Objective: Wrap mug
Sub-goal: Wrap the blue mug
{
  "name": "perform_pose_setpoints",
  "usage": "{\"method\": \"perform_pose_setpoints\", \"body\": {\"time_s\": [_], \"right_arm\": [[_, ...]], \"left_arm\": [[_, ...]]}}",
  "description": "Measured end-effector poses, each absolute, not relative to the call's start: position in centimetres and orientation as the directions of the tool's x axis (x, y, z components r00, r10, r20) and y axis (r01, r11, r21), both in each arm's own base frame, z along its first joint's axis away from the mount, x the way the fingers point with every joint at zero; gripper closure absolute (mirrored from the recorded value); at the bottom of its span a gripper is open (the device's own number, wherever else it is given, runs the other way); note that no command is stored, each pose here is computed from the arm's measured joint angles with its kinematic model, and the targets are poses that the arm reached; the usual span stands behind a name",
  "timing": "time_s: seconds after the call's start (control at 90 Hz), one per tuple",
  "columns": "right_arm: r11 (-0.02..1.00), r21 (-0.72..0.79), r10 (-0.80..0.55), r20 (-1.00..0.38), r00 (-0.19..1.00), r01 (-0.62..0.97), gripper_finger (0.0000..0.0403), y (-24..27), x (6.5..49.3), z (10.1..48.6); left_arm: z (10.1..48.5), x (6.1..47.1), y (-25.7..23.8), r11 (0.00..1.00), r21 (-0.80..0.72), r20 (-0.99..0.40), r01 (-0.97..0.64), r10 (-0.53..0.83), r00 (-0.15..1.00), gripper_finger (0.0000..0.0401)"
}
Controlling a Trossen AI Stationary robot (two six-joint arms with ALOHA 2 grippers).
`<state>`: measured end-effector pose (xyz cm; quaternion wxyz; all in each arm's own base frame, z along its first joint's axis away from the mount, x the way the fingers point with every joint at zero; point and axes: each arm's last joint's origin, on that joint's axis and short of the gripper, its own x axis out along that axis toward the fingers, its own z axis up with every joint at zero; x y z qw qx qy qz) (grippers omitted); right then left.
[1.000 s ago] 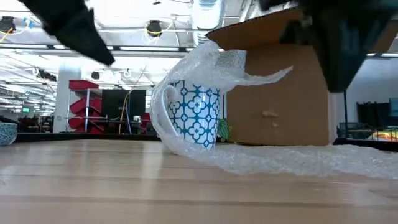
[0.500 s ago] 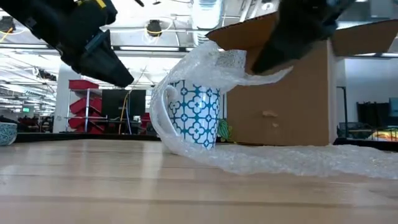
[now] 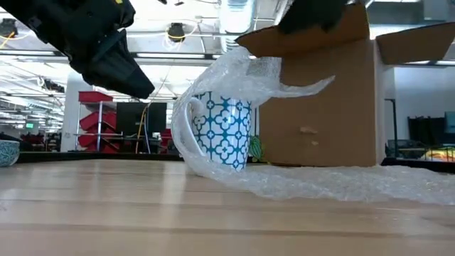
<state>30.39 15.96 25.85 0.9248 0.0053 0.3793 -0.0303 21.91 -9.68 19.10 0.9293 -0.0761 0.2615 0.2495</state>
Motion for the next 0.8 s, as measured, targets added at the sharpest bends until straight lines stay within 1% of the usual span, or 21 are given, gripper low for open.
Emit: {"method": "perform_pose_setpoints", "body": {"time_s": [0.111,0.178,0.233,0.367,0.5,0.567,0.656,0.722,0.8], "right_arm": [[0.998,0.062,0.027,-0.773,0.634,0.032,0.0403,17.0,29.3,25.2],[0.990,0.136,0.090,-0.807,0.584,0.035,0.0403,17.5,28.7,24.5],[0.984,0.165,0.107,-0.840,0.531,0.063,0.0403,17.6,27.9,23.3],[0.968,0.150,0.046,-0.894,0.446,0.199,0.0403,17.0,26.2,20.0],[0.934,0.118,-0.026,-0.918,0.395,0.337,0.0403,15.4,25.2,17.2],[0.917,0.100,-0.068,-0.915,0.398,0.387,0.0403,14.6,25.1,16.3],[0.904,0.047,-0.163,-0.881,0.445,0.426,0.0403,14.0,25.3,16.2],[0.902,0.022,-0.216,-0.842,0.494,0.431,0.0403,13.7,25.8,16.4],[0.918,0.031,-0.219,-0.792,0.569,0.396,0.0403,13.8,26.6,16.8]], "left_arm": [[19.1,21.9,-9.7,0.862,-0.018,-0.523,-0.506,0.423,0.740,0.0189],[19.1,21.9,-9.8,0.861,-0.028,-0.523,-0.508,0.420,0.741,0.0189],[19.1,21.9,-9.8,0.862,-0.029,-0.524,-0.506,0.418,0.742,0.0189],[19.1,21.9,-9.8,0.862,-0.031,-0.524,-0.507,0.418,0.742,0.0189],[19.1,21.9,-9.8,0.862,-0.031,-0.524,-0.506,0.418,0.743,0.0189],[19.1,21.9,-9.8,0.862,-0.031,-0.524,-0.507,0.417,0.743,0.0189],[19.1,21.9,-9.8,0.862,-0.032,-0.524,-0.507,0.418,0.743,0.0189],[19.1,21.9,-9.8,0.862,-0.031,-0.524,-0.507,0.417,0.742,0.0189],[19.1,21.9,-9.8,0.862,-0.032,-0.525,-0.506,0.416,0.743,0.0189]]}}
